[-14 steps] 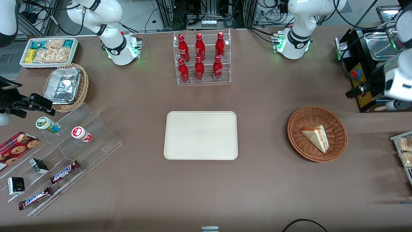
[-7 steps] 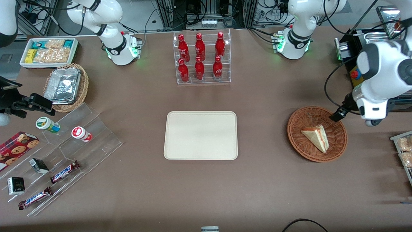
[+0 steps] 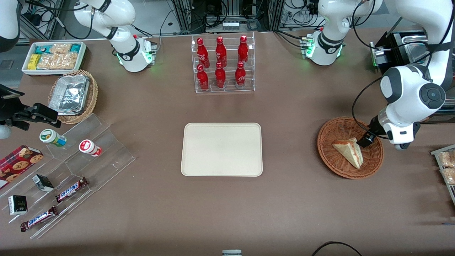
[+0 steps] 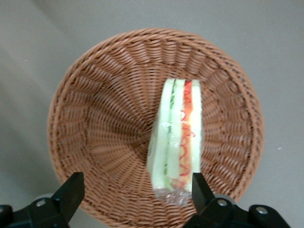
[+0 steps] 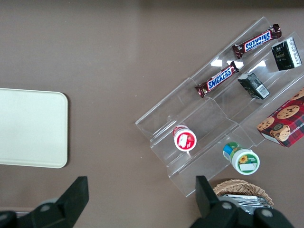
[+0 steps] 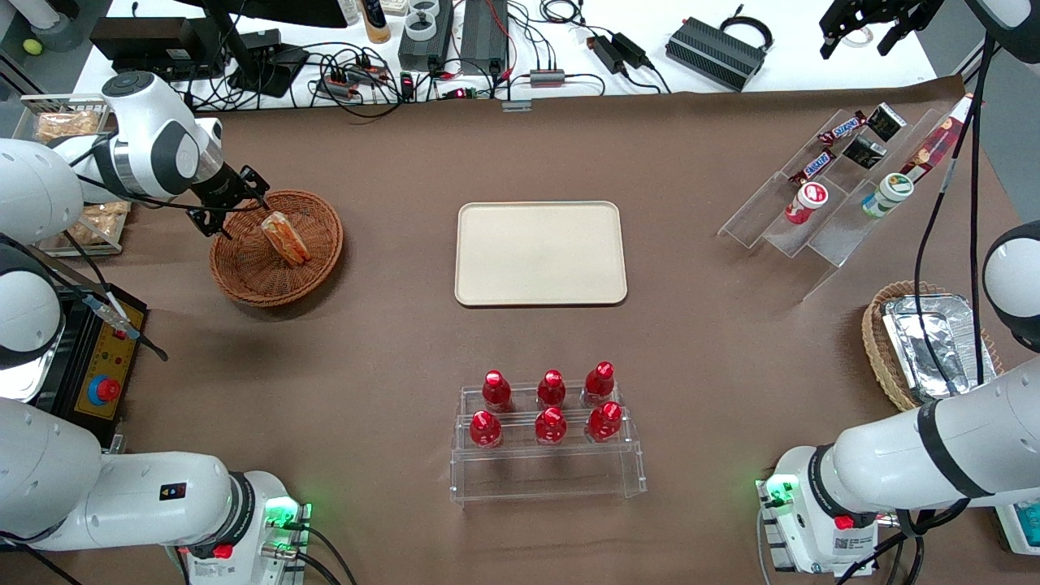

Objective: Place sandwich from basket to tray
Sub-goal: 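Lower the open left gripper around the wrapped sandwich in the basket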

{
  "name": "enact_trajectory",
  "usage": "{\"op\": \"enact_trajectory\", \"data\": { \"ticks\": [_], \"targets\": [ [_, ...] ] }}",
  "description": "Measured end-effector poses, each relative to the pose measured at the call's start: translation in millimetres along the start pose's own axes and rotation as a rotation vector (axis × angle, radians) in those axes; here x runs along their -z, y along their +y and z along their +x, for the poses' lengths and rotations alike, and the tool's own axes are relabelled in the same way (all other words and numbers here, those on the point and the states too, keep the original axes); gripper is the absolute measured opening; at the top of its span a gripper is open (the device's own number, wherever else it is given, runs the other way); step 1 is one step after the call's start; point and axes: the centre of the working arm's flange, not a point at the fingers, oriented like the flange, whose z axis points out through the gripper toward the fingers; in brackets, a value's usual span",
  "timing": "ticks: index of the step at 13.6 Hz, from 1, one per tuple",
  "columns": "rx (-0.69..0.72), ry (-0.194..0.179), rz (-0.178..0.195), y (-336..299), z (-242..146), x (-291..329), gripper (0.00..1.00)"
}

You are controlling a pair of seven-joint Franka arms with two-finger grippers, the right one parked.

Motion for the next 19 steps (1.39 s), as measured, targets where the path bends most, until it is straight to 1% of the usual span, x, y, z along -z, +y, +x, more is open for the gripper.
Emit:
{"op": "enact_trajectory", "data": {
  "ticks": [1, 2, 8, 17, 19],
  "targets": [
    [0.008, 0.005, -0.014, 1.6, 1.5, -2.5, 1.0],
    [0.012, 0.008, -0.02, 2.6, 2.7, -6.5, 1.0],
    [0.0, 0.016, -0.03, 12.7, 0.0, -31.8, 1.0],
    [-0.038, -0.017, 0.008, 24.1, -17.2, -62.5, 1.0],
    [-0.04, -0.024, 0.017, 23.3, -17.7, -68.9, 0.95]
  ]
}}
